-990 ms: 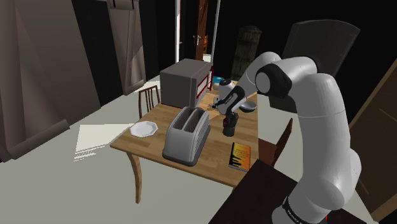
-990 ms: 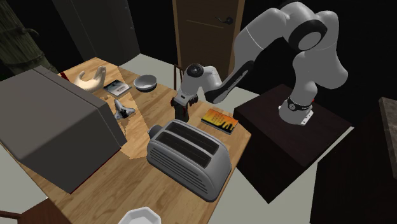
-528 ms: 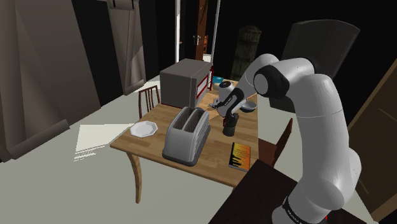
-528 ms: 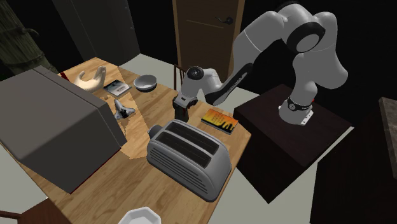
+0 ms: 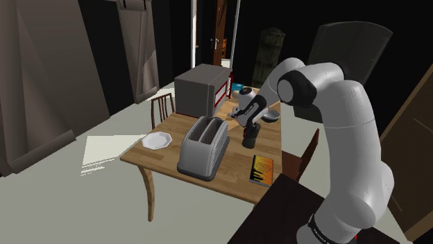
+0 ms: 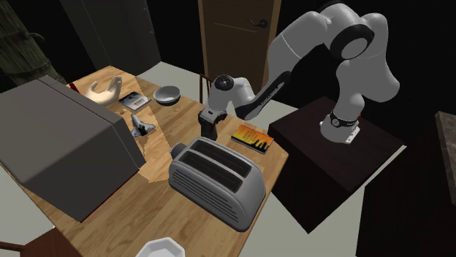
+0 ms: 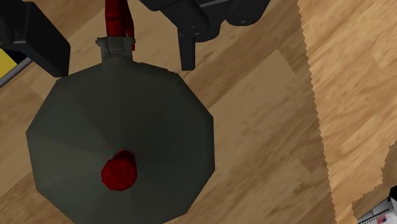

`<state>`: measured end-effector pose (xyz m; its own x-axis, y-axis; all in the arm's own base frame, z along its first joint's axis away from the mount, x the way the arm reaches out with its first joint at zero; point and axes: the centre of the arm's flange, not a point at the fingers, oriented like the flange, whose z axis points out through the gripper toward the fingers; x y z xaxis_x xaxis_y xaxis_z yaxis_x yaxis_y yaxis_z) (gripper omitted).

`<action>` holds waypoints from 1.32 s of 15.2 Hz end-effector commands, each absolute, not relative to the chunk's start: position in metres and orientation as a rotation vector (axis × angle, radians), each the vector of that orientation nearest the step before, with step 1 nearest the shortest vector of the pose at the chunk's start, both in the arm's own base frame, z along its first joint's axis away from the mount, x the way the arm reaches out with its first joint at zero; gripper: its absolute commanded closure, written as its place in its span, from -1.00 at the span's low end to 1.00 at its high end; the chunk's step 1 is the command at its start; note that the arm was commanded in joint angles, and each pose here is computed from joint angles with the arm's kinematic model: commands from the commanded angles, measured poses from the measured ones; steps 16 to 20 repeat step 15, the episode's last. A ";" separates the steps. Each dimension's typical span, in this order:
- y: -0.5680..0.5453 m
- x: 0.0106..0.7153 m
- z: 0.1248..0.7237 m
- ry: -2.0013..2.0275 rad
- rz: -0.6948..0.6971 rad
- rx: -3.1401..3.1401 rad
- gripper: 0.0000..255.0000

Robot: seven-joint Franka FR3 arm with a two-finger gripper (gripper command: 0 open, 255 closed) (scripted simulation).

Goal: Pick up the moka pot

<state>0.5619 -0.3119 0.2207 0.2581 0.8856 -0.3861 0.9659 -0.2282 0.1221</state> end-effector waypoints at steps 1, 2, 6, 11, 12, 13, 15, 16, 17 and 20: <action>-0.312 0.562 0.230 1.697 -0.335 2.201 1.00; -0.312 0.562 0.236 1.697 -0.335 2.201 1.00; -0.312 0.562 0.257 1.697 -0.335 2.201 1.00; -0.312 0.562 0.283 1.697 -0.335 2.201 1.00; -0.312 0.562 0.288 1.697 -0.335 2.201 1.00; -0.312 0.562 0.294 1.697 -0.335 2.201 1.00; -0.312 0.562 0.294 1.697 -0.335 2.201 1.00; -0.312 0.562 0.294 1.697 -0.335 2.201 1.00; -0.312 0.562 0.294 1.697 -0.335 2.201 1.00; -0.312 0.562 0.294 1.697 -0.335 2.201 1.00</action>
